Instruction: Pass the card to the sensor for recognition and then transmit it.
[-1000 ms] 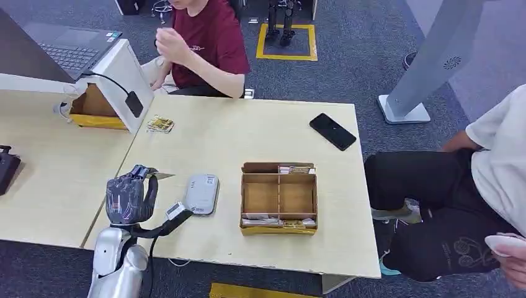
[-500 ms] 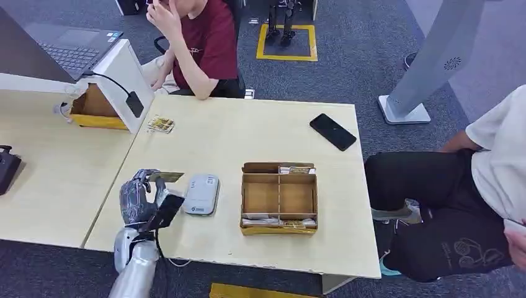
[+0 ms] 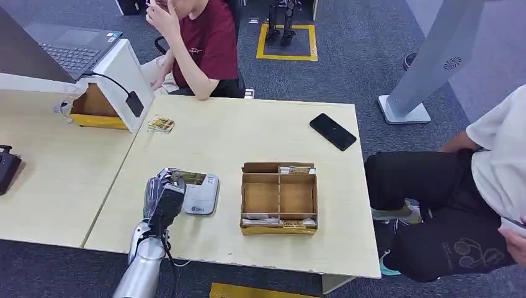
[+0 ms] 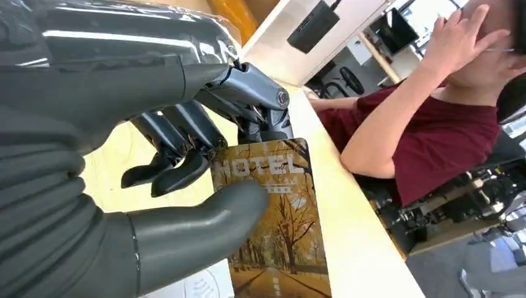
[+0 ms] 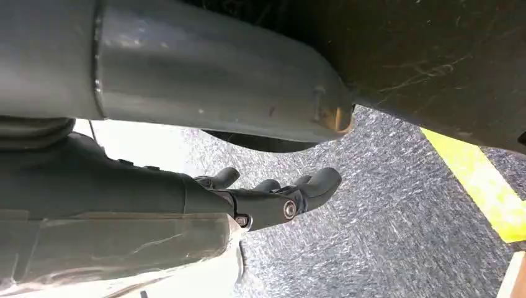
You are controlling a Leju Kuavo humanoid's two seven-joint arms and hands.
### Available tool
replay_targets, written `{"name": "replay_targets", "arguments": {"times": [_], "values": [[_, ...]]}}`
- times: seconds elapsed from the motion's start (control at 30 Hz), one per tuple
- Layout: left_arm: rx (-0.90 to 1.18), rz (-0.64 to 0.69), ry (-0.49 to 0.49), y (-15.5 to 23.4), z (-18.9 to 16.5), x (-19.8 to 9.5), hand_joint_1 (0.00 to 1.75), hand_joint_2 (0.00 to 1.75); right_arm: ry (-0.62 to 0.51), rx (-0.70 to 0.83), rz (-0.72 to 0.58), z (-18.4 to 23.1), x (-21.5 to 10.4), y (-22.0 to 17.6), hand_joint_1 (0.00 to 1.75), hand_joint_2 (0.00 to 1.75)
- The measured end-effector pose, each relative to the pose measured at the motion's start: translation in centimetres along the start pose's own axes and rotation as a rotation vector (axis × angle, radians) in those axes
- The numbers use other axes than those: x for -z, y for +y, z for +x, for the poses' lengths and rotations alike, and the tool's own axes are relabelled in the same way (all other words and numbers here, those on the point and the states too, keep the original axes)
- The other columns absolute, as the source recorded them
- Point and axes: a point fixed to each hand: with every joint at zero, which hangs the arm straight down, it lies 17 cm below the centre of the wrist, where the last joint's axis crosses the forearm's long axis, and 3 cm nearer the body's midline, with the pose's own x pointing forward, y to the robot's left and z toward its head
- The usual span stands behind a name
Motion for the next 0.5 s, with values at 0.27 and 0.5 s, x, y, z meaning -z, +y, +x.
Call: {"name": "replay_targets", "arguments": {"times": [0.27,0.5], "values": [[0.001,-0.075,0.02,-1.2,-0.6,-0.3,1.75,1.75,0.0,-0.005,-0.003,-0.1,0.0,-0.1,0.0,0.0],[0.078,-0.085,0.038,-1.4,-1.8,-0.6,1.75,1.75,0.001,-0.011,-0.005,-0.2,0.0,-0.1,0.0,0.0]]}}
